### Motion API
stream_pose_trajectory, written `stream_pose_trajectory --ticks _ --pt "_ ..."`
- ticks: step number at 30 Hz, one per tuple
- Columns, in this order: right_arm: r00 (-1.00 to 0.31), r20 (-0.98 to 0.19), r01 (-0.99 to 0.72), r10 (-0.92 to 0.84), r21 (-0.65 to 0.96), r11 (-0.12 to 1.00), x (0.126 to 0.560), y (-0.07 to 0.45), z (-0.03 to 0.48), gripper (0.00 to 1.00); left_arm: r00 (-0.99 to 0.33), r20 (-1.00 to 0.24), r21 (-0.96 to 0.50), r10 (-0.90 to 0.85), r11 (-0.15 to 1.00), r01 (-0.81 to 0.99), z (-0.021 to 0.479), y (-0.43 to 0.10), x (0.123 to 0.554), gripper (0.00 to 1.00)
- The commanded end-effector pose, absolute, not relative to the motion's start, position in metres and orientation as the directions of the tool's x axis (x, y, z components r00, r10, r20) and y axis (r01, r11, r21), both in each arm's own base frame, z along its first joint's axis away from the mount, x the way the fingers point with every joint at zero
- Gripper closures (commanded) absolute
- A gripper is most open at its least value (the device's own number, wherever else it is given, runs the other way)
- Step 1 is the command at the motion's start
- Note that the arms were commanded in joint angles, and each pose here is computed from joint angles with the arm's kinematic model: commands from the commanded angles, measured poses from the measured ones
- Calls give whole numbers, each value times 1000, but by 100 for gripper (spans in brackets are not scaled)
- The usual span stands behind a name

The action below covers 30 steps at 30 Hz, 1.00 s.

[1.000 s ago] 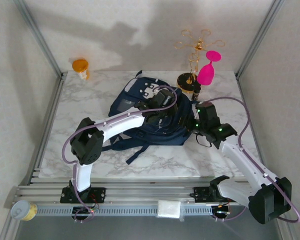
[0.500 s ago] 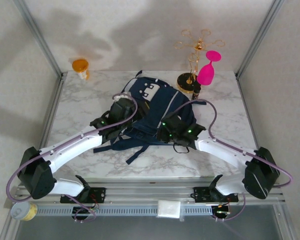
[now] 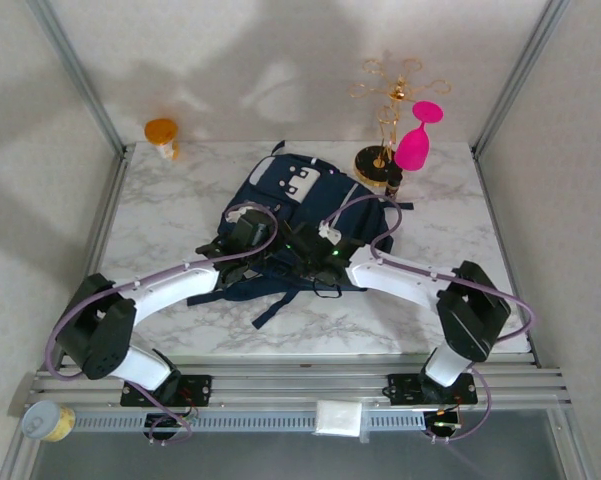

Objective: Pack the student bag

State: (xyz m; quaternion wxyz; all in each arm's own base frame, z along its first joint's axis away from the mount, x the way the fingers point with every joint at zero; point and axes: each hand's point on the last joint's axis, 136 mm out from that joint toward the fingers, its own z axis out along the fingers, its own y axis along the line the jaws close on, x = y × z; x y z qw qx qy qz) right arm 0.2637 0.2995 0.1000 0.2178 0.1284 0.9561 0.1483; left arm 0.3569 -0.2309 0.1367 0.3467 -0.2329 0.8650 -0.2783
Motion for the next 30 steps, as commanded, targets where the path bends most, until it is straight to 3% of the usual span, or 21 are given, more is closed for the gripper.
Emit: stream_pose_trajectory --ticks 1,12,17,23,30 --pt "-845 -385 249 372 333 910 268 299 96 63 -623 -465 -668 -630 711 -220 136 -227 364 42" --pt "-831 -384 271 403 353 896 287 304 77 70 -649 -439 -664 -621 711 -231 119 -229 360 41" --pt "-820 -435 242 372 326 914 294 298 85 85 -645 -406 -681 -648 685 -259 117 -226 353 40" --pt "-854 -435 153 285 313 937 279 291 103 100 -658 -277 -759 -700 579 -297 114 -242 341 38" --pt "-869 -458 40 189 317 948 268 285 117 100 -615 -195 -832 -764 461 -309 125 -275 346 37"
